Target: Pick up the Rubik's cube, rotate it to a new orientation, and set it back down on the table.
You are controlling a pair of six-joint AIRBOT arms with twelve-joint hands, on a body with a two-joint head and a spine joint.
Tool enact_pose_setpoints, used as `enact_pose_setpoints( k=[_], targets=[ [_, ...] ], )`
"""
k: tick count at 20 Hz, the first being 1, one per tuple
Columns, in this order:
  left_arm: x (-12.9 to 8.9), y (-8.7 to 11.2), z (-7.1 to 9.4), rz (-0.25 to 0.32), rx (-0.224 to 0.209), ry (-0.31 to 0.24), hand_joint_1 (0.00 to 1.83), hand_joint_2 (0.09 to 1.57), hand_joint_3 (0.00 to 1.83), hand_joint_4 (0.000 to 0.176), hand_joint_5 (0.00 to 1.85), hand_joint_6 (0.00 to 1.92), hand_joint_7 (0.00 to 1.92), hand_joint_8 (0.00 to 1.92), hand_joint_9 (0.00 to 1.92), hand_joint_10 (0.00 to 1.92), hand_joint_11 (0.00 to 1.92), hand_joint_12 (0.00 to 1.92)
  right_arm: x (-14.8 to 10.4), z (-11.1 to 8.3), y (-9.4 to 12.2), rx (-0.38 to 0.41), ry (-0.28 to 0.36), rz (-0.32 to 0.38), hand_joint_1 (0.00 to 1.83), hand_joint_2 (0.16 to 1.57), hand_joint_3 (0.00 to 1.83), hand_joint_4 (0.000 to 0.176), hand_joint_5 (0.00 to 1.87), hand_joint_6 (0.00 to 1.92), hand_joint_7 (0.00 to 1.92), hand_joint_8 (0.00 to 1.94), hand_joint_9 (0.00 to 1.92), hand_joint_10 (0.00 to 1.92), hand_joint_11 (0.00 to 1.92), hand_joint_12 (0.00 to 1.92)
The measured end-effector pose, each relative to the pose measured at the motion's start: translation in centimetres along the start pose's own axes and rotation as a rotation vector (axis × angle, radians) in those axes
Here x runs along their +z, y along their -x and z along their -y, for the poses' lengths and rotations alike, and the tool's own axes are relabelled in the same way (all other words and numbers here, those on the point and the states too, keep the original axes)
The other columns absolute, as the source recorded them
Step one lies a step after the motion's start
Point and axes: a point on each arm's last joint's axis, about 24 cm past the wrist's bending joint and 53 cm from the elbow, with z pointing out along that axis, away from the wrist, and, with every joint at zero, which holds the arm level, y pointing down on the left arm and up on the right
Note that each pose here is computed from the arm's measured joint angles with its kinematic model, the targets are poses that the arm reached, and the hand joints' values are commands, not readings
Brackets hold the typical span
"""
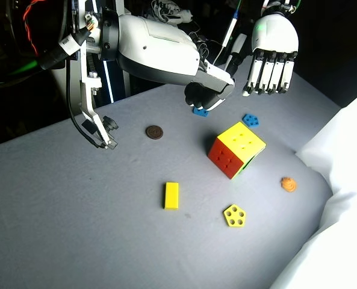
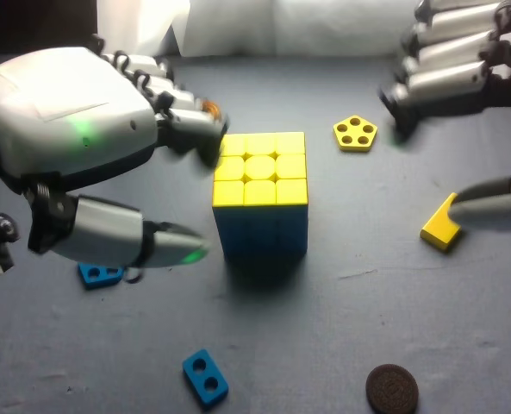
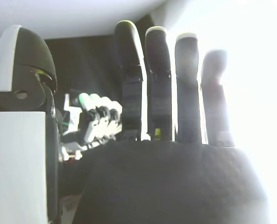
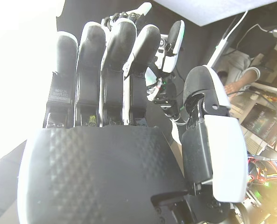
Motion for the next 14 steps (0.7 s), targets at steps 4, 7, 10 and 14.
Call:
enact_pose_setpoints(
  k=[4,7,10,14],
  targets=[
    [0.0,0.7,-0.4,0.015,0.002,0.011,0.02,1.21,0.01,0.0,0.0,0.0,0.0,0.0,0.0,0.0,0.01,0.01,0.0,-0.1,0.0,0.0,0.003,0.0,0.07,1.25,0.0,0.0,0.05,0.01,0.11,0.0,0.1,0.01,0.0,0.27],
    [0.2,2.0,-1.2,0.026,-0.009,0.066,0.02,1.21,0.01,0.0,0.0,0.0,0.0,0.0,0.0,0.0,0.0,0.0,0.0,0.0,0.0,0.0,0.001,0.0,0.09,1.24,0.0,0.0,0.06,0.01,0.11,0.0,0.1,0.01,0.0,0.25],
    [0.4,2.4,-2.8,-0.008,-0.002,0.173,0.03,1.22,0.01,0.0,0.0,0.0,0.0,0.0,0.0,0.0,0.0,0.0,0.0,0.1,-0.1,0.007,-0.014,-0.003,0.1,1.24,0.0,0.0,0.06,0.0,0.12,0.0,0.1,0.0,0.0,0.27],
    [0.9,2.2,-3.6,-0.046,0.027,0.225,0.08,1.2,0.0,0.0,0.0,0.0,0.0,0.0,0.0,0.0,0.0,0.0,-0.2,1.1,0.5,0.051,-0.137,0.024,0.13,1.23,0.0,0.0,0.06,0.0,0.12,0.0,0.11,0.0,0.0,0.29]
  ],
)
